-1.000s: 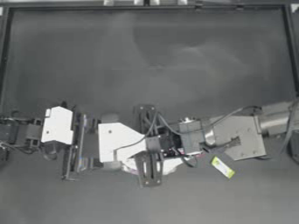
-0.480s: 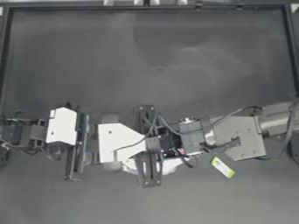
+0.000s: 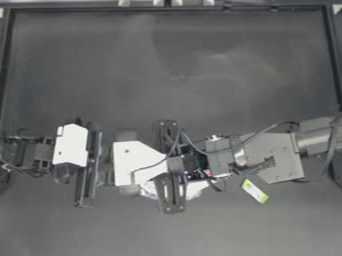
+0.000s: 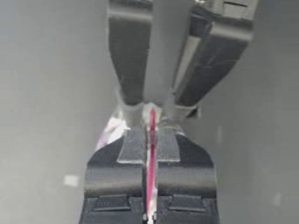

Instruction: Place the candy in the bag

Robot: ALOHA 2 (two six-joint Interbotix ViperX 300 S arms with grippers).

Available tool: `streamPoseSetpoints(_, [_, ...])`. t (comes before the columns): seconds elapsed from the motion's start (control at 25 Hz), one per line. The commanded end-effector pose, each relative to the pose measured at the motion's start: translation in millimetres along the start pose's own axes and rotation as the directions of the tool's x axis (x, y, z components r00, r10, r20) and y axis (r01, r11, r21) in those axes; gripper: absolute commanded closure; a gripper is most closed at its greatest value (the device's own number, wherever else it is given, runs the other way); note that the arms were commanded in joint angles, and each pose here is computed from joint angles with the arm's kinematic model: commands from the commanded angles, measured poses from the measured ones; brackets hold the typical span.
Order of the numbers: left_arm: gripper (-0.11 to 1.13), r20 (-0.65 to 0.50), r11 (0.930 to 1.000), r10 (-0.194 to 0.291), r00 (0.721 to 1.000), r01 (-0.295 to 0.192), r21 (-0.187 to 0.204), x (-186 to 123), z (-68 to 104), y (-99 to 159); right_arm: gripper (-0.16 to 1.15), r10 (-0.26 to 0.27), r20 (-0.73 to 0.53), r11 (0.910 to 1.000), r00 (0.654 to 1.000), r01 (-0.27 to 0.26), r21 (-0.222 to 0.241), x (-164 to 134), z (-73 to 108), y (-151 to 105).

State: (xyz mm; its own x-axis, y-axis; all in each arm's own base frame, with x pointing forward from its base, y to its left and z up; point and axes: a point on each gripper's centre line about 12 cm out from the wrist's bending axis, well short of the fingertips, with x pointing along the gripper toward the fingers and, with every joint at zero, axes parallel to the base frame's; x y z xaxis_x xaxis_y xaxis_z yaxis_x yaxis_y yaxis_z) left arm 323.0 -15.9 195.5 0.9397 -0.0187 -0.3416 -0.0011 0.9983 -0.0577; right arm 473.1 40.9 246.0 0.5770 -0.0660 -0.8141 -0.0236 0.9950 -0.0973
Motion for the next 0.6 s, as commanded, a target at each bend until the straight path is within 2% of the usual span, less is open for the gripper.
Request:
streamPoseSetpoints(0.04, [0.44,0.043,1.0000,-0.002,0.999,0.002,0.000,-0.4,13.3,-0.8,0.92,0.001,0.057,1.0000,0.998,-0.001,0.004,-22.5,10.1,-2.3])
streamPoseSetpoints(0.4, [0.48,0.055,0.9999,-0.010,0.998,0.010,0.005,1.1,18.3,-3.5,0.92,0.002,0.050,1.0000,0.999,-0.002,0.004,-20.4,8.6,-1.9])
streamPoseSetpoints(0.48, [0.52,0.056,0.9999,-0.011,0.998,0.011,0.007,1.2,18.9,-4.0,0.92,0.002,0.049,1.0000,0.999,-0.002,0.004,-20.1,8.1,-1.9])
streamPoseSetpoints(0.6, [0.63,0.056,0.9998,-0.017,0.998,0.016,0.011,0.7,18.6,-5.6,0.92,0.002,0.047,1.0000,0.999,-0.002,0.003,-19.0,7.6,-1.7])
